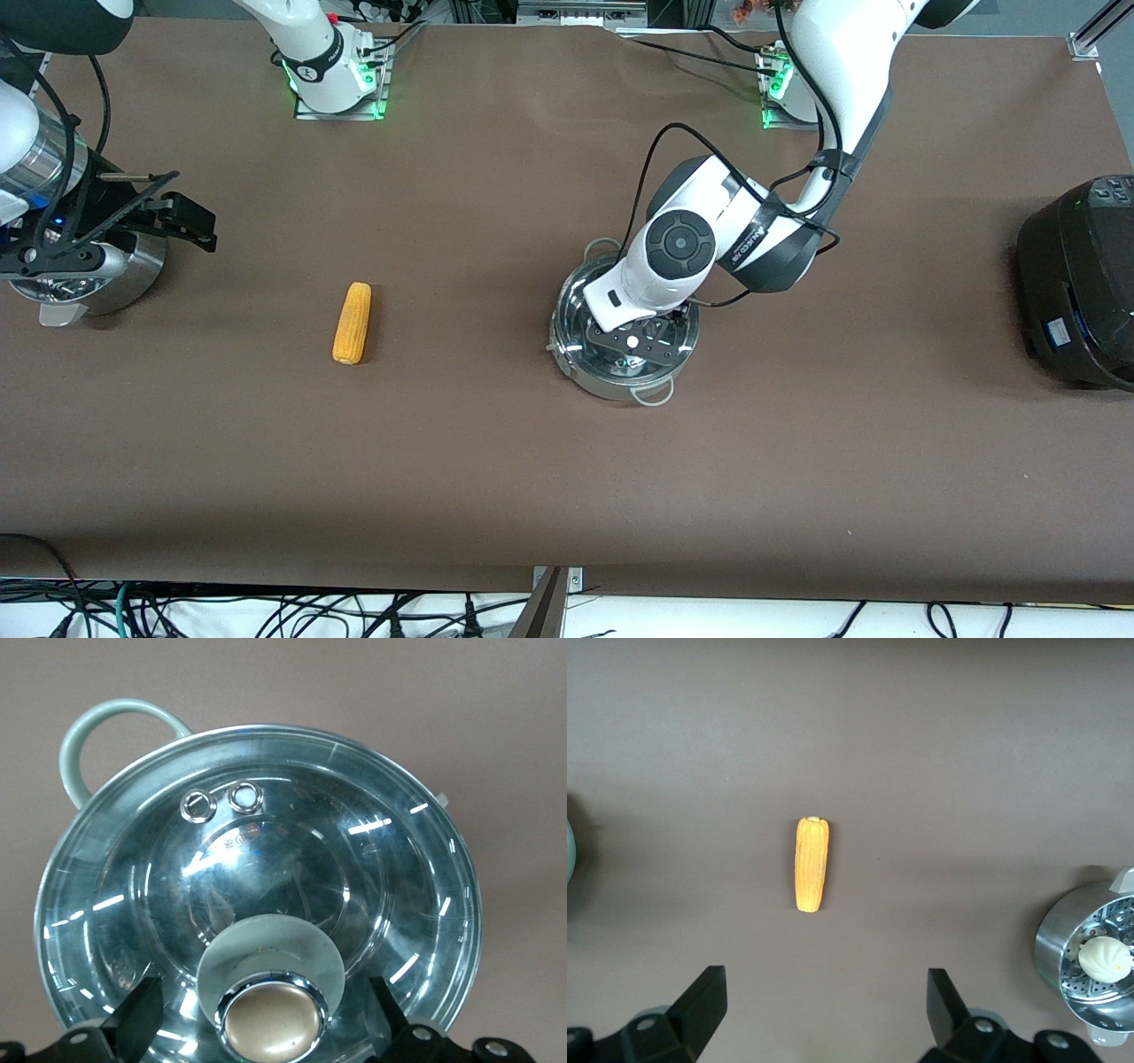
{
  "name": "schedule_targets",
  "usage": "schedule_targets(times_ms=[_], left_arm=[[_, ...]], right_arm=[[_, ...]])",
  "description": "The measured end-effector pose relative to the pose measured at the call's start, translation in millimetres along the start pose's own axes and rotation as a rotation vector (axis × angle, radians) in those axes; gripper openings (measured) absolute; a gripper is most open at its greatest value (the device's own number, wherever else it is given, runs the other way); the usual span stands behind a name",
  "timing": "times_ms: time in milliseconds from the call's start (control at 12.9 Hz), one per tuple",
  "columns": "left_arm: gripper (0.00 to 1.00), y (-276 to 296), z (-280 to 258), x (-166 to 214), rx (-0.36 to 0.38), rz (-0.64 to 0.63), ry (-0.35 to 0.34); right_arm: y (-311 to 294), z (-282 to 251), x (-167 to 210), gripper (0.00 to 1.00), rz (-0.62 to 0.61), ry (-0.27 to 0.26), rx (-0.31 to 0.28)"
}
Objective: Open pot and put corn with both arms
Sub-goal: 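Close the left gripper on the glass lid knob, then lift the lid off with the left gripper while the right gripper grasps the corn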
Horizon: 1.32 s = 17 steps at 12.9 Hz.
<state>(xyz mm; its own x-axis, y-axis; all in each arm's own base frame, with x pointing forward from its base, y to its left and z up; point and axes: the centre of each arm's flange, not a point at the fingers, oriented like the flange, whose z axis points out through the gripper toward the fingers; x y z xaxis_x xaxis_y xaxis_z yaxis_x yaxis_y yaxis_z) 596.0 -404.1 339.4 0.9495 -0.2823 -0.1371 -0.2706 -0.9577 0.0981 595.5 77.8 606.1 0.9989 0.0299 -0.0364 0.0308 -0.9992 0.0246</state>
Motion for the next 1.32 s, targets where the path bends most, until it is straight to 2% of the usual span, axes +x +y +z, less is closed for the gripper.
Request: schedule_targets(times_ms=[311,466,544,777,1088,1321], left_arm=[[1.0,8,1,-3,-0.001,0.012,-0.002],[0.83,12,2,-4,0.0,0.017,-0.003],[0.83,14,2,-5,0.001,0.021,-0.004],[0.5,11,0,-5,0.015,0.021,-0.004],[0.5,12,-1,-5,0.016,0.021,-0.007],[0.5,14,-13,-10,0.023,0.006,-0.02]], right_arm=[[0,0,0,1.0,0.0,0.0,0.0],[0,0,0,1.0,0.0,0.0,0.0],[0,0,0,1.0,0.0,0.0,0.0],[2,0,0,1.0,0.003,0.0,0.0],[7,4,2,1.0,0.012,-0.006,-0.001],[2,26,12,1.0,-0.034,-0.044,-0.005]])
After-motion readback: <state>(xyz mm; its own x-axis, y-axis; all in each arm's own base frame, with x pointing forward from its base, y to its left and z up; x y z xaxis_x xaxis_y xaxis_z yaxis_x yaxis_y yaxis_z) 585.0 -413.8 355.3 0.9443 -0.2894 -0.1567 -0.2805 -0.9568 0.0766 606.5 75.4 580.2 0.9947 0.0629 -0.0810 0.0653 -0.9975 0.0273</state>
